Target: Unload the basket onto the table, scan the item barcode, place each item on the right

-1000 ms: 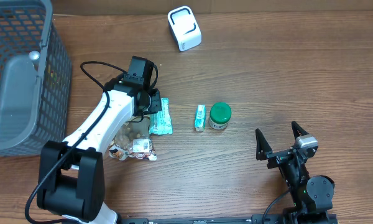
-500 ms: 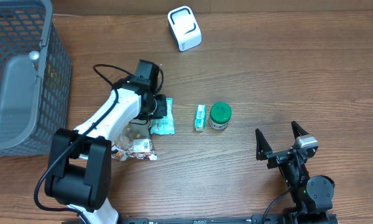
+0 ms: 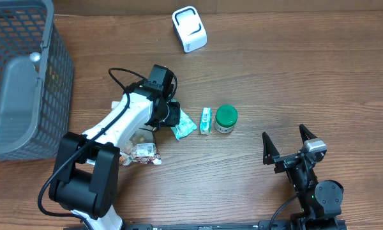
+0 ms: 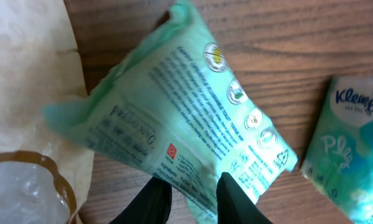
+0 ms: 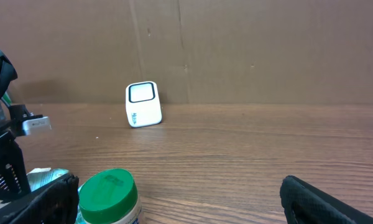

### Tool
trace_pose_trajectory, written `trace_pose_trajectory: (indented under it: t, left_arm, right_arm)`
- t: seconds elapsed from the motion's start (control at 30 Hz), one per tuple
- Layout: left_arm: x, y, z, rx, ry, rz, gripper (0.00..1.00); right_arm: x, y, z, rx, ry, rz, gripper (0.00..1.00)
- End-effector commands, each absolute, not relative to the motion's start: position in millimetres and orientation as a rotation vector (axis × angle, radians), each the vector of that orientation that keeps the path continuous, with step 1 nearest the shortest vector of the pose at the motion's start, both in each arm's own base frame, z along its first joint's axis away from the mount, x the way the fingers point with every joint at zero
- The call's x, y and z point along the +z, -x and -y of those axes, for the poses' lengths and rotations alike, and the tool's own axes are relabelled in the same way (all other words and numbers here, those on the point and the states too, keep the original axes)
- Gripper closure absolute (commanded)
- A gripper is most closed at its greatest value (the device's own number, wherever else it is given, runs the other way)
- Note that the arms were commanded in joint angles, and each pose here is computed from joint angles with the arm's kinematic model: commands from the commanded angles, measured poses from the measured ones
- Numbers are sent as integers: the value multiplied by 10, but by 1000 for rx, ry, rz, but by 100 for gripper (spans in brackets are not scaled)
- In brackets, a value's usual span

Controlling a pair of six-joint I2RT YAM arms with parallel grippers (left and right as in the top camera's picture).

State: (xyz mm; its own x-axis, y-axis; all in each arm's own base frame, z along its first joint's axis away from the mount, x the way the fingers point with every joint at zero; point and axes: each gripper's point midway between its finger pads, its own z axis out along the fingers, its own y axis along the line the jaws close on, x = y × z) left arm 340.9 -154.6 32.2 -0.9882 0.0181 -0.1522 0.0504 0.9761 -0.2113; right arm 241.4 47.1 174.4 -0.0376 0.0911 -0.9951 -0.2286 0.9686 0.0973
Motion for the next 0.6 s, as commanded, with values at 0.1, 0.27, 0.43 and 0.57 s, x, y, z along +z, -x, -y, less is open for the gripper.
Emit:
trace_pose_trajectory:
  t: [0.1,0.27,0.43,0.57]
  left_arm:
    - [408,-3609,1536,-276,7,-2903,80]
    - [384,-3638,1411,-171,21,-2891,80]
    - [399,-3662,1395,-160,-5,-2883,82]
    - [583,-3778,1401,-174,9,-2861,82]
  right_arm:
    - [1720,-2421,-446,248,98,-1587,0]
    - [1720,-2421,-446,248,98,-1587,0]
    - [1720,-2421,-446,248,98,-1587,0]
    - [1720,-2421,-446,248,98,-1587,0]
